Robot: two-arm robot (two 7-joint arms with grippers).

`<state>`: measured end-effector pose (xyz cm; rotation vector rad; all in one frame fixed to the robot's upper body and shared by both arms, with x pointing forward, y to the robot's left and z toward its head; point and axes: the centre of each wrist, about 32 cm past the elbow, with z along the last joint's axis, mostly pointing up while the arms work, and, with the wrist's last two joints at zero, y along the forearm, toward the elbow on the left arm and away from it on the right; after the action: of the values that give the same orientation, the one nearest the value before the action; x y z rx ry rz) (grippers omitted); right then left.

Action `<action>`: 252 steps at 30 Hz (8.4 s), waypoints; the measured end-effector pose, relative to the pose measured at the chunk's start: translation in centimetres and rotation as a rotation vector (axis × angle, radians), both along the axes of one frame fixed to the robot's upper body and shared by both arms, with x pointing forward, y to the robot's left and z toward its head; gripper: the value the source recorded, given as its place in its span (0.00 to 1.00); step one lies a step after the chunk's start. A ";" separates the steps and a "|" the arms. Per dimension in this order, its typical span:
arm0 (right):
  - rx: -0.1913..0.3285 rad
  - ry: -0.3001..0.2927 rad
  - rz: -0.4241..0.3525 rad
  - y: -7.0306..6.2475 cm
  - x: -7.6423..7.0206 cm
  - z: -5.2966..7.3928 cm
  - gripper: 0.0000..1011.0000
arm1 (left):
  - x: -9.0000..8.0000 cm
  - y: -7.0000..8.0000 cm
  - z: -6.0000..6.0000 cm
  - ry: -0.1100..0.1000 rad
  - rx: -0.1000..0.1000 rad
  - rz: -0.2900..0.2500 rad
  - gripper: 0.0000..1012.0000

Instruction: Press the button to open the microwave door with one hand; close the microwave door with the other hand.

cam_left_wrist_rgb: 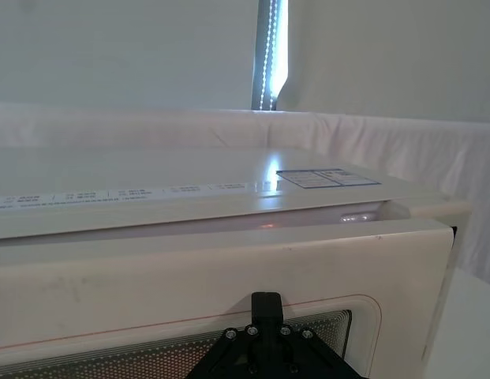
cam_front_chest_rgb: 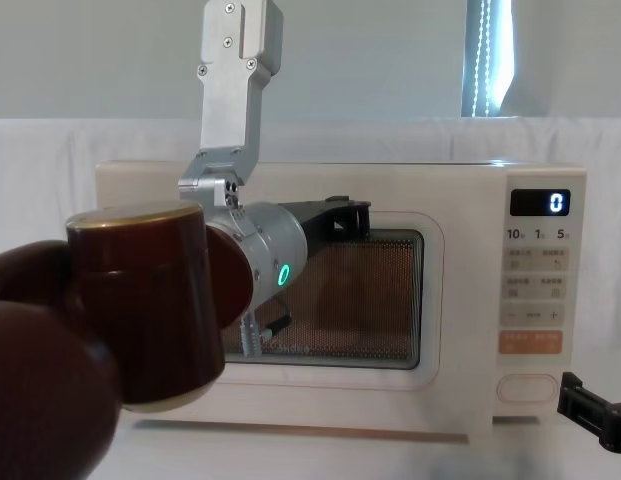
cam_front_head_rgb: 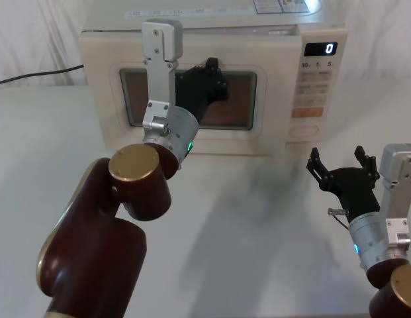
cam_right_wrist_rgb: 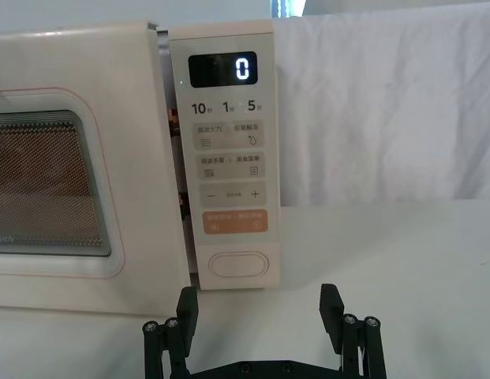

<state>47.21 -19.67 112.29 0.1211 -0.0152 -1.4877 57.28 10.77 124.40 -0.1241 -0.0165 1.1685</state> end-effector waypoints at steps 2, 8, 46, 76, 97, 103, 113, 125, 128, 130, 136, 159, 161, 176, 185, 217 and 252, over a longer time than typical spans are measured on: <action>0.000 0.000 0.000 0.0 0.0 0.0 0.99 | 0.2 0.0 0.0 -0.002 0.002 0.004 0.00; 0.000 0.000 0.000 0.0 0.0 0.0 0.99 | 0.5 -0.1 0.2 -0.006 0.006 0.010 0.00; 0.000 0.000 0.000 0.0 0.0 0.0 0.99 | 1.7 -0.8 -0.1 0.004 0.025 0.037 0.00; 0.000 0.000 0.000 0.0 0.0 0.0 0.99 | 2.1 -0.7 -0.3 0.004 0.034 0.032 0.00; 0.000 0.000 0.000 0.0 0.0 0.0 0.99 | -1.5 0.8 -1.3 0.015 0.021 0.005 0.00; 0.000 0.000 0.000 0.0 0.0 0.0 0.99 | -3.2 2.5 -2.0 0.023 0.018 0.015 0.00; 0.000 0.000 0.000 0.0 0.0 0.0 0.99 | -7.2 5.9 -4.9 0.046 0.004 0.062 0.00; 0.000 0.000 0.000 0.0 0.0 0.0 0.99 | -11.8 7.9 -8.6 0.049 -0.005 0.147 0.00; 0.000 0.000 0.000 0.0 0.0 0.0 0.99 | -12.5 8.1 -9.3 0.052 -0.012 0.173 0.00; 0.000 0.000 0.000 0.0 0.0 0.0 0.99 | -12.8 8.3 -9.6 0.055 -0.018 0.188 0.00; 0.000 0.000 0.000 0.0 0.0 0.0 0.99 | -13.2 8.7 -10.0 0.064 -0.027 0.209 0.00; 0.000 0.000 0.000 0.0 0.0 0.0 0.99 | -13.2 8.8 -10.2 0.064 -0.031 0.231 0.08; 0.000 0.000 0.000 0.0 0.0 0.0 0.99 | -13.2 8.8 -10.2 0.064 -0.030 0.230 0.17; 0.000 0.000 0.000 0.0 0.0 0.0 0.99 | -13.2 8.8 -10.2 0.066 -0.031 0.227 0.61; 0.000 0.000 0.000 0.0 0.0 0.0 0.99 | -13.2 8.8 -10.2 0.067 -0.031 0.226 0.89; 0.000 0.000 0.000 0.0 0.0 0.0 0.99 | -13.2 8.8 -10.2 0.067 -0.031 0.227 0.99; 0.000 0.000 0.000 0.0 0.0 0.0 0.99 | -13.2 8.8 -10.2 0.066 -0.031 0.227 0.99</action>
<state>47.22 -19.67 112.29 0.1212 -0.0154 -1.4878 44.06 19.56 114.19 -0.1126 0.0472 1.3991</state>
